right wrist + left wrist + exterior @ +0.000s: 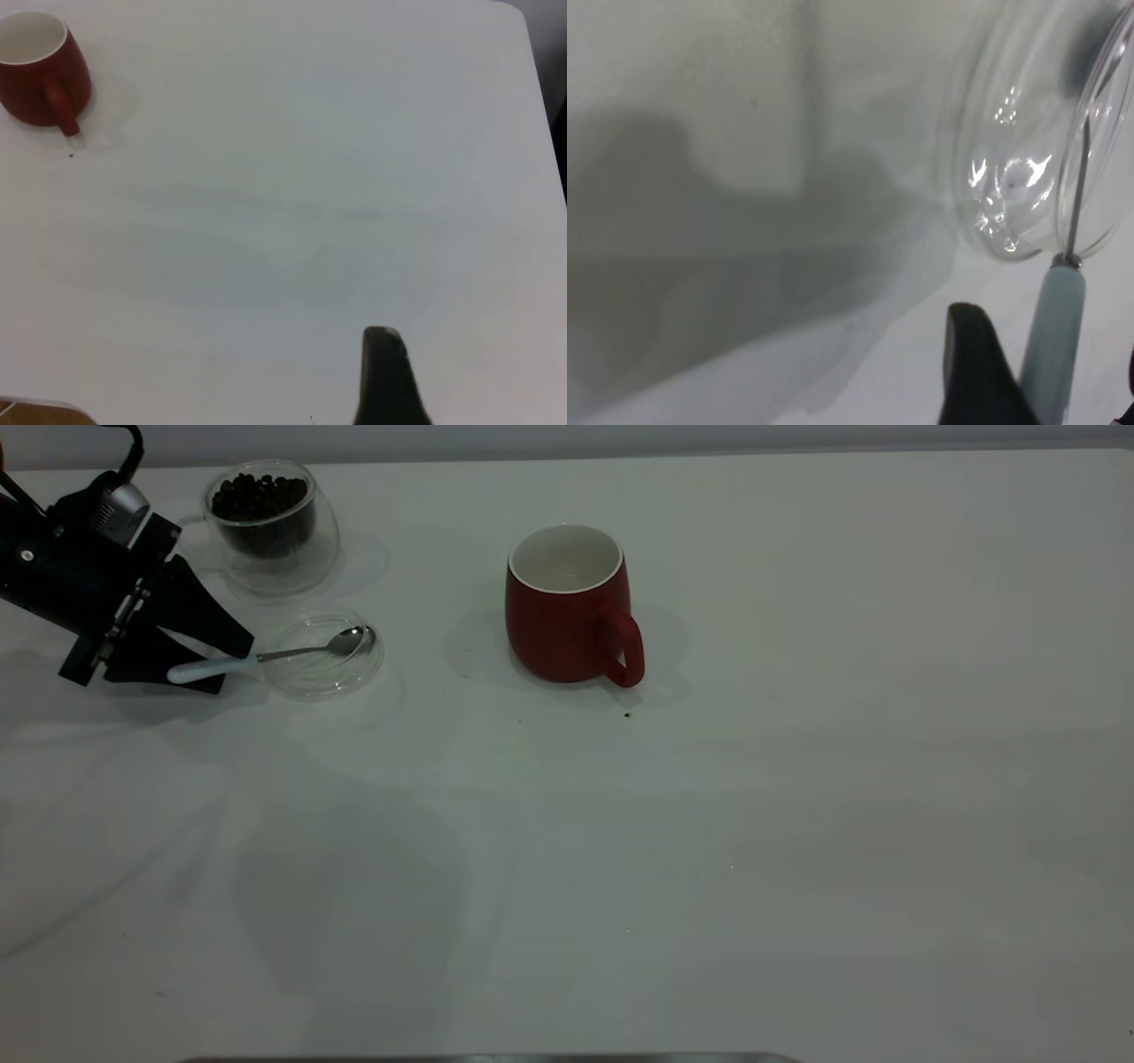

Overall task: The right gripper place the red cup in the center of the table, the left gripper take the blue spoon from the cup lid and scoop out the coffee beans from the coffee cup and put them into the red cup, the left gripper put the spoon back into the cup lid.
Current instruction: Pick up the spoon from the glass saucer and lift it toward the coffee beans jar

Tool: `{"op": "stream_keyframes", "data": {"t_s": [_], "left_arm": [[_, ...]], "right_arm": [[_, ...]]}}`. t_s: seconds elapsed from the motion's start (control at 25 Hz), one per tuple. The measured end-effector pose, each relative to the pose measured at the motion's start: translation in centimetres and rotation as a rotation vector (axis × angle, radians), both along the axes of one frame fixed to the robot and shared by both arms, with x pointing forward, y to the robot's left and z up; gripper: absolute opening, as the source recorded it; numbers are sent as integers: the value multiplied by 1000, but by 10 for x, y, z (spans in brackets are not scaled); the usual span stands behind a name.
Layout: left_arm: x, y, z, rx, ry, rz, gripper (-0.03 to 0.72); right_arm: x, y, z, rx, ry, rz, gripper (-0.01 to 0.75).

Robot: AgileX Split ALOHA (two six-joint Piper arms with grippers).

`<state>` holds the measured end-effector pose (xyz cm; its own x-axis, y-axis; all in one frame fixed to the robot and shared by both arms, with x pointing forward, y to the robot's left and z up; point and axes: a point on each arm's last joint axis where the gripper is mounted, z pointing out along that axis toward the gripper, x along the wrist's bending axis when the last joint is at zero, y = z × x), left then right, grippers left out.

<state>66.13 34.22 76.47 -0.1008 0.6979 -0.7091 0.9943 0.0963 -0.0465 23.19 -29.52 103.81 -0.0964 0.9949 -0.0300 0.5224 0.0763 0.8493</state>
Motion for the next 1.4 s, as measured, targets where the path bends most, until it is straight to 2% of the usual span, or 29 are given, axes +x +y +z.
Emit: {"op": "stream_keyframes", "data": {"t_s": [0.28,0.44,0.92,1.24,1.4], "left_arm": [[0,0,0,3,6,10,270],[0,0,0,3,13,18,208],[-1,4,0,-4,28,34,198],[-6,42,6,-12,44,144,219],[-6,67,43,-27,-9,169,226]], "right_arm": [[0,0,0,0,0,0,521],[0,0,0,0,0,0,521],[0,0,0,0,0,0,521],[0,0,0,0,0,0,521],[0,0,0,0,0,0,521]]}}
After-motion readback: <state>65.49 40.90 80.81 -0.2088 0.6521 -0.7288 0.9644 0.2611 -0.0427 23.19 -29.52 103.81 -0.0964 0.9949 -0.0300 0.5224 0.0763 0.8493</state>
